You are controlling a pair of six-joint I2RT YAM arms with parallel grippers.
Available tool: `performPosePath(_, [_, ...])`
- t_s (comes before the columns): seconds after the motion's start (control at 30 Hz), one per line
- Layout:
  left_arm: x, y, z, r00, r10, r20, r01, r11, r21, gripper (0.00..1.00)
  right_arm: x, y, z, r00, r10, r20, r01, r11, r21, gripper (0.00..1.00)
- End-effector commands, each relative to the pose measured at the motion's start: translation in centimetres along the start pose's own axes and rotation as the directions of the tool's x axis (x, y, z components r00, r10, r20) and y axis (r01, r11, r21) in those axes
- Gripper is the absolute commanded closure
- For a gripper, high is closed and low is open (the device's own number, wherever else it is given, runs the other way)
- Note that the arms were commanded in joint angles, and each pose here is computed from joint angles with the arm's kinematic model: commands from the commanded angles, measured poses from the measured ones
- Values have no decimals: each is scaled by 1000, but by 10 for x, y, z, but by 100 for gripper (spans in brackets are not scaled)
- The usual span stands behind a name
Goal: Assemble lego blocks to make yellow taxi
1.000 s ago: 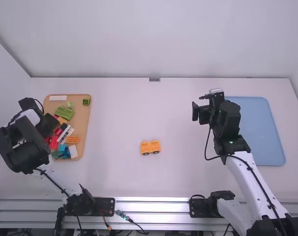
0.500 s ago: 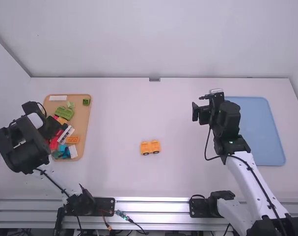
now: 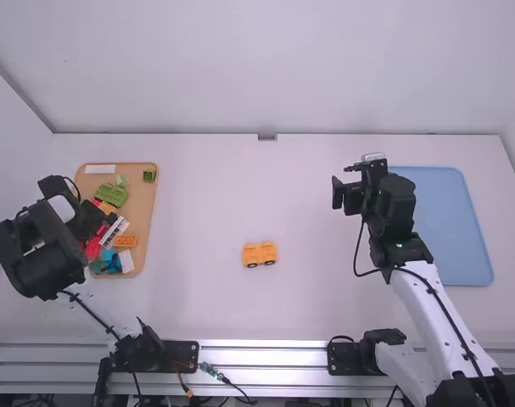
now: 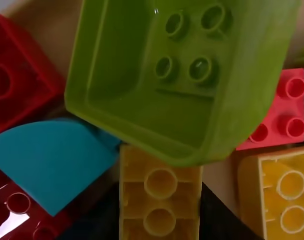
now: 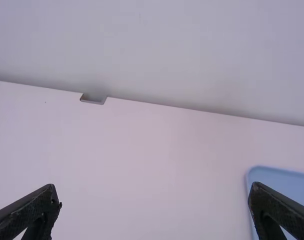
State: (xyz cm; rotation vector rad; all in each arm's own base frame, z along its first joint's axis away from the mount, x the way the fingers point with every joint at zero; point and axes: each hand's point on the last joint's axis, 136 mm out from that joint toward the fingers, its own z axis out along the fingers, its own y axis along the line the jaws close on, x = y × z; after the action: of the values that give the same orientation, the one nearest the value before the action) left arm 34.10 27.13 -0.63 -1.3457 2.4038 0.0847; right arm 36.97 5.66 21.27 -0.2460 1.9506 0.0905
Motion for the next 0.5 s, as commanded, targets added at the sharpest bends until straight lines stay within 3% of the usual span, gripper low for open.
performPosePath(0.0, [13,1,6,999,5,-37,-5,1000,-3,65,-9,-3,-2,1000,-1,20,1,1000,7,1])
performPosePath(0.13, [9,-1,5,1000,4,-27,-4,1000,1,65,-11,-2,-2,1000,-3,28,3,1000,6,1])
performPosePath(0.23, [4,-2,0,1000,2,-31,-2,1000,-1,74,-12,-1,-2,1000,-4,31,4,1000,4,1])
performPosePath(0.27, [1,-3,-3,999,1,-36,-1,1000,-3,90,-12,-1,-2,999,-3,32,3,1000,5,1])
performPosePath(0.37, [-6,-6,-12,999,1,-49,-1,1000,-8,98,-12,-2,-2,999,-2,32,2,1000,3,1])
performPosePath(0.47, [-14,-9,-21,999,1,-50,-1,1000,-8,98,-12,-1,-2,999,-4,32,4,1000,0,1])
